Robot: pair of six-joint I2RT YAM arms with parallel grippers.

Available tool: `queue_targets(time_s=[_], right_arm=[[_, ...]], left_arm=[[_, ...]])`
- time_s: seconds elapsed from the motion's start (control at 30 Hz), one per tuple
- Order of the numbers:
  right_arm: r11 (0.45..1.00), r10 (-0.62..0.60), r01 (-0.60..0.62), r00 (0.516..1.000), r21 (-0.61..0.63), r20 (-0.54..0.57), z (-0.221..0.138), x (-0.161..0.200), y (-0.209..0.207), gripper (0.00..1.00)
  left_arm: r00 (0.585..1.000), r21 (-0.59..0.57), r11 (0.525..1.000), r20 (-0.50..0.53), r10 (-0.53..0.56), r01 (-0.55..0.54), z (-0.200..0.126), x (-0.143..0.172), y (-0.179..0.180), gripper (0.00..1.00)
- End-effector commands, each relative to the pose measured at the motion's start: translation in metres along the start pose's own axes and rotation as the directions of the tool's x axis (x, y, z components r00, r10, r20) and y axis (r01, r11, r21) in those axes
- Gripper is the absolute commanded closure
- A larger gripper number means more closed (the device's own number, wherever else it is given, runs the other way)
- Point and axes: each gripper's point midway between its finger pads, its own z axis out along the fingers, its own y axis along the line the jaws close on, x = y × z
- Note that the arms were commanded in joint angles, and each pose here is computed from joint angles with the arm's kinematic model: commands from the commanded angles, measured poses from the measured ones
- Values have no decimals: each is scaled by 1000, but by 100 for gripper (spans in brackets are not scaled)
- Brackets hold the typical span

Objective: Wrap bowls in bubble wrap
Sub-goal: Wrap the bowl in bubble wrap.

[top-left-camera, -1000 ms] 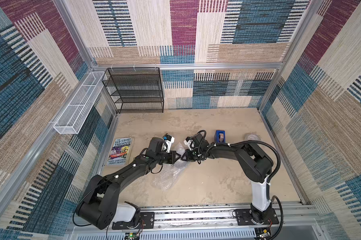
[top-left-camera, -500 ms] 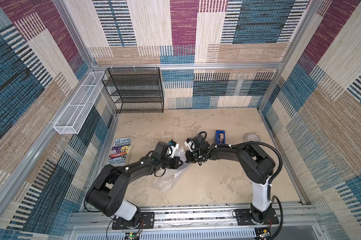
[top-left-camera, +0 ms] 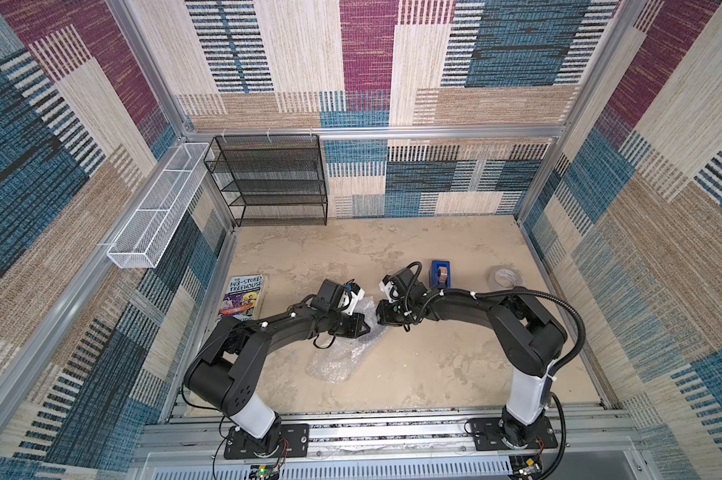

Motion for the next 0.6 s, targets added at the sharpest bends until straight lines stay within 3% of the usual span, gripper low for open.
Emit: queue_targets(time_s=[0.0, 0.27, 0.57], right_arm=[[1000, 15, -15, 998, -8, 59, -9, -14, -1, 67], [999, 34, -29, 989, -35, 141, -40, -23, -2, 59], [996, 17, -2, 985, -84, 173, -58, -20, 4, 31]], left_arm=[[998, 1, 1000, -68, -3, 3, 0, 16, 0, 100], [997, -51, 999, -72, 13, -16, 3, 15, 6, 100], [996, -56, 998, -81, 22, -27, 5, 14, 5, 100]])
